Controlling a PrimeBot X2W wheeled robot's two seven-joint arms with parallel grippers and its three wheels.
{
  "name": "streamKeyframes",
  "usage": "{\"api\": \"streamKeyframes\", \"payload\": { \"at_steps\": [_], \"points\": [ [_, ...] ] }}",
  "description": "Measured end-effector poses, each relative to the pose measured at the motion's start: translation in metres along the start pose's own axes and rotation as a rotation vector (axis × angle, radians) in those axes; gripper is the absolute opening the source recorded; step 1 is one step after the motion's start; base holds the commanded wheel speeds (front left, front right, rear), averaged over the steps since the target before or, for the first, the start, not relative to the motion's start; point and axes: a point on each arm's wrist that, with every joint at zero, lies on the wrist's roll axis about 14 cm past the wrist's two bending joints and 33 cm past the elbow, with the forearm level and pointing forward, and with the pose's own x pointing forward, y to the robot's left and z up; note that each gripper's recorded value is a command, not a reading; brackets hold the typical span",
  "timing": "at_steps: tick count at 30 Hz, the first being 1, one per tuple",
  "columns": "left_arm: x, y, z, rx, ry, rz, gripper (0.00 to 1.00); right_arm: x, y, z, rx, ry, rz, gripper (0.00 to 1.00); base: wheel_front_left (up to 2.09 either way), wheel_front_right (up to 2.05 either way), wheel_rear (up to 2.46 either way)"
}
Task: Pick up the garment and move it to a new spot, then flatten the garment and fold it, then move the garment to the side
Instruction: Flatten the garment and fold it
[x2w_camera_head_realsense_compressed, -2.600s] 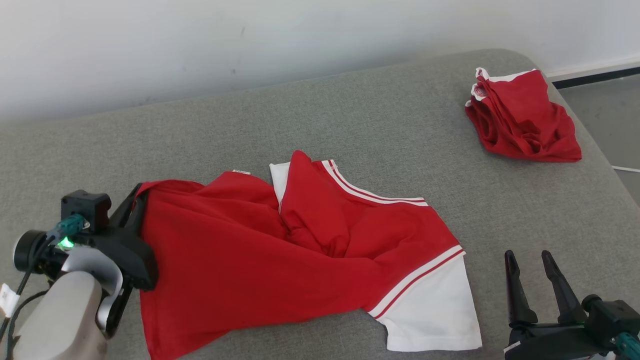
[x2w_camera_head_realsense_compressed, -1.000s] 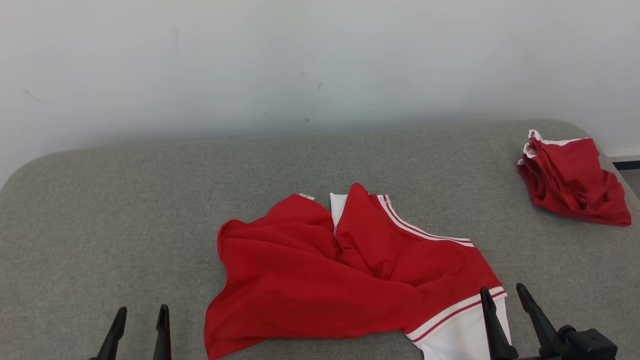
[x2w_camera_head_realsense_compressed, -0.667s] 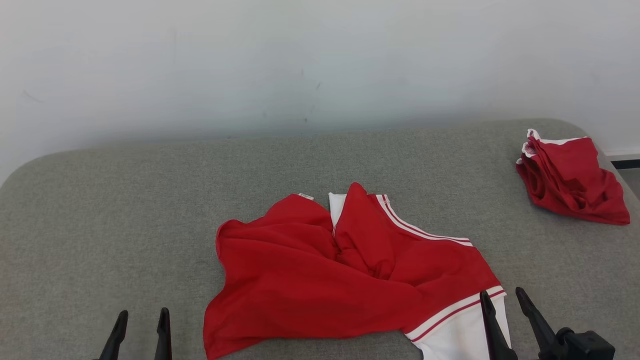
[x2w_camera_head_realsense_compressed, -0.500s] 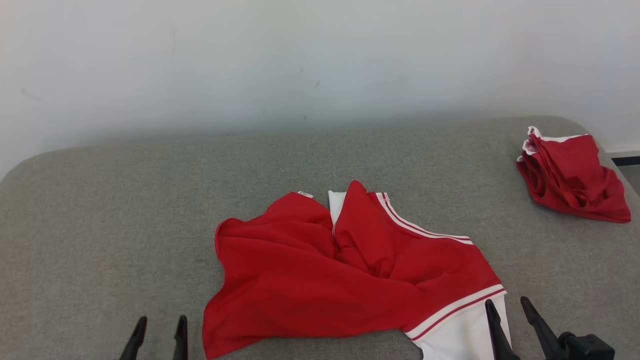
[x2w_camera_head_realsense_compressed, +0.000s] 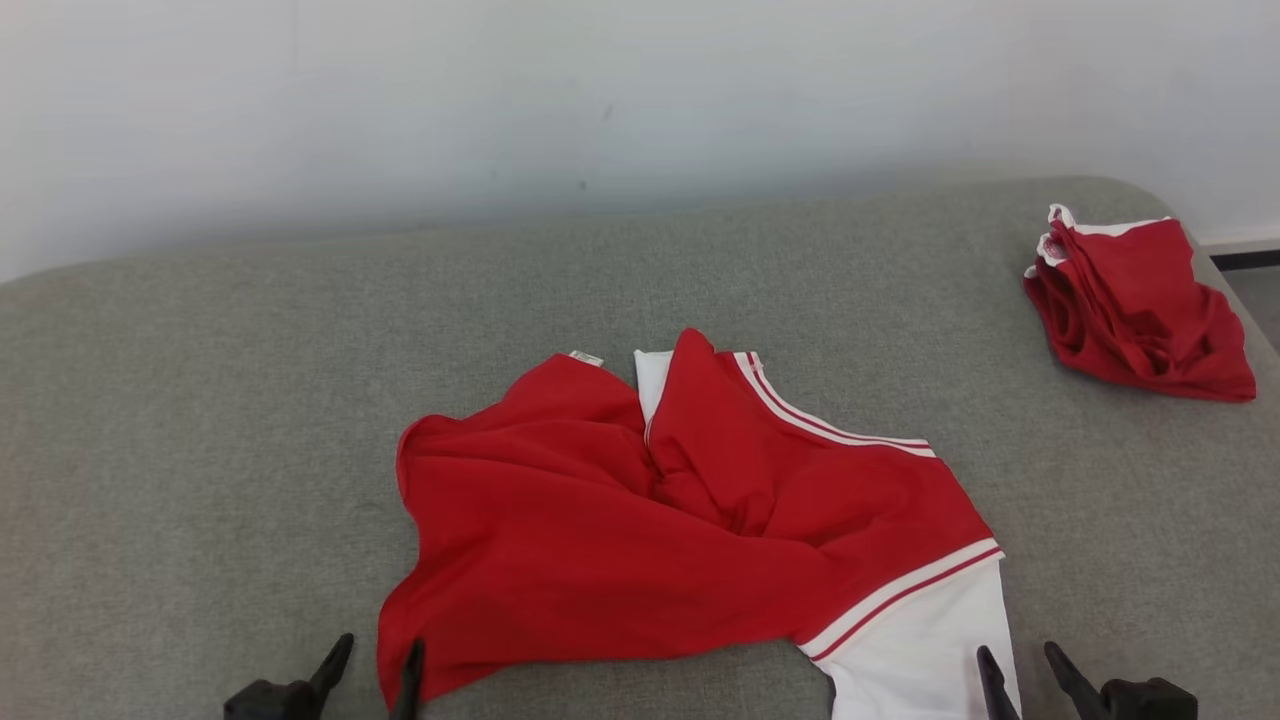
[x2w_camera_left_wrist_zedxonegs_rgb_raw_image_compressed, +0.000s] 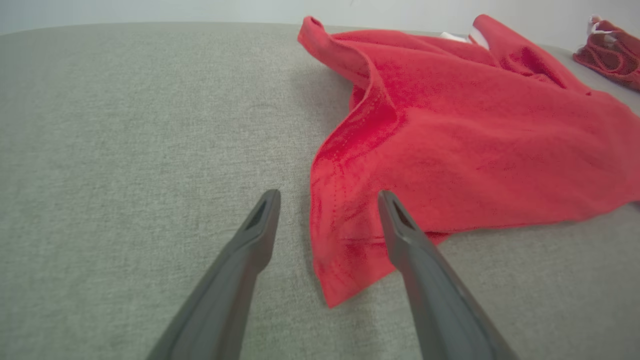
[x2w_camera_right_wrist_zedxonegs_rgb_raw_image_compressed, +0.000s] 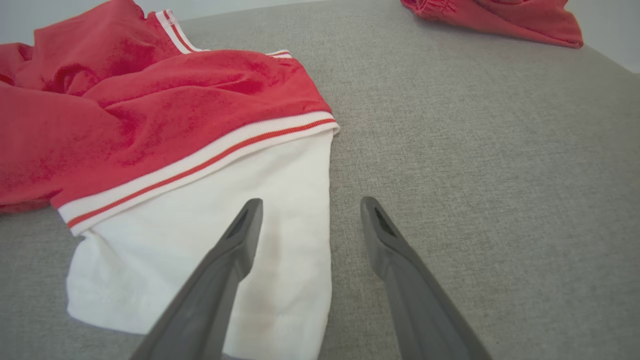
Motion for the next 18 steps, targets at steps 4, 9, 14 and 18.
{"api": "streamKeyframes", "payload": {
  "at_steps": [4, 9, 14, 18],
  "points": [
    [0.01, 0.008, -0.012, -0.007, 0.053, 0.007, 1.0, 0.002, -0.002, -0.016, 0.002, 0.059, -0.008, 1.0, 0.0, 0.0, 0.0],
    [0.014, 0.011, -0.031, -0.02, 0.115, 0.015, 1.0, 0.0, 0.002, -0.037, 0.022, 0.124, -0.011, 1.0, 0.0, 0.0, 0.0],
    [0.016, 0.007, -0.032, -0.032, 0.121, 0.006, 1.0, 0.0, 0.009, -0.048, 0.042, 0.161, -0.001, 1.0, 0.0, 0.0, 0.0],
    [0.016, -0.003, -0.029, -0.048, 0.109, -0.016, 0.0, 0.002, 0.016, -0.053, 0.077, 0.176, 0.009, 0.0, 0.0, 0.0, 0.0]
  ]
}}
